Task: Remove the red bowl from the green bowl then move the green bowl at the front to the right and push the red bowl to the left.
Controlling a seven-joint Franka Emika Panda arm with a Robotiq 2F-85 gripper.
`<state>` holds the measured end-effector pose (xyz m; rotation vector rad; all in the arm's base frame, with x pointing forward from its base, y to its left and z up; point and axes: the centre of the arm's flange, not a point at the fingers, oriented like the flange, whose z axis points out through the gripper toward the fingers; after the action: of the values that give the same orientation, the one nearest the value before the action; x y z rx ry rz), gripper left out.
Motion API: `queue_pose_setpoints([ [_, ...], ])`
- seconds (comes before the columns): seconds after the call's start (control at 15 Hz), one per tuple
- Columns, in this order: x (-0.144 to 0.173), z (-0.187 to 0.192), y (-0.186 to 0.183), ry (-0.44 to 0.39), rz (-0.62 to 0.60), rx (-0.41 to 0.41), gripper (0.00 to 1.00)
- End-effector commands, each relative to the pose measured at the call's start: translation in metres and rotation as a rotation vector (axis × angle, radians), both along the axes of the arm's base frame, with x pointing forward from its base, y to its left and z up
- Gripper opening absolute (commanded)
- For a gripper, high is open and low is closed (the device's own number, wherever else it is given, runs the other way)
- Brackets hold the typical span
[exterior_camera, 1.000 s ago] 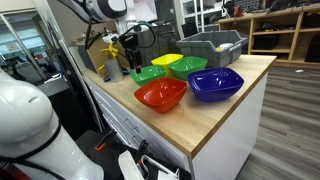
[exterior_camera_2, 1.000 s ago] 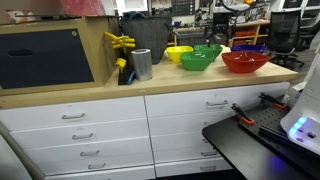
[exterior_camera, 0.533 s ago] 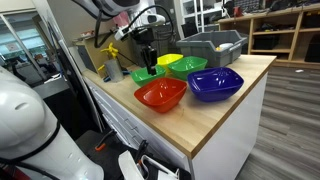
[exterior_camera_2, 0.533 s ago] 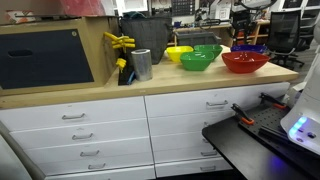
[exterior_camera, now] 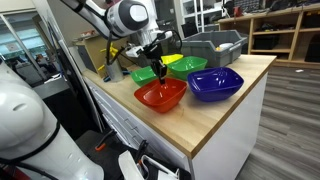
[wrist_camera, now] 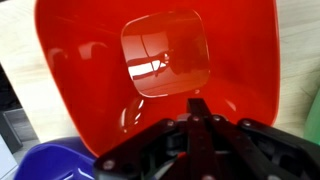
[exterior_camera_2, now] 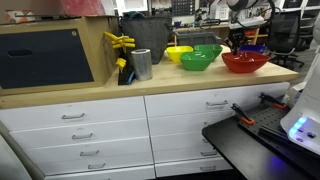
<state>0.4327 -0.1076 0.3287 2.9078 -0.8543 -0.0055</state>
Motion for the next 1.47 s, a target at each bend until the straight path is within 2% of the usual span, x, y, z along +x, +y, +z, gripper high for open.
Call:
queue_pose_setpoints([
  [0.0,0.015,-0.029,0.013,-0.035,0.034,-0.013,0.0],
  [0.2,0.023,-0.04,0.019,-0.048,0.067,-0.014,0.0],
  [0.67,0.034,-0.041,0.038,-0.076,0.22,-0.082,0.0],
  [1.07,0.041,-0.041,0.055,-0.095,0.381,-0.162,0.0],
  [1.4,0.048,-0.039,0.053,-0.111,0.498,-0.255,0.0],
])
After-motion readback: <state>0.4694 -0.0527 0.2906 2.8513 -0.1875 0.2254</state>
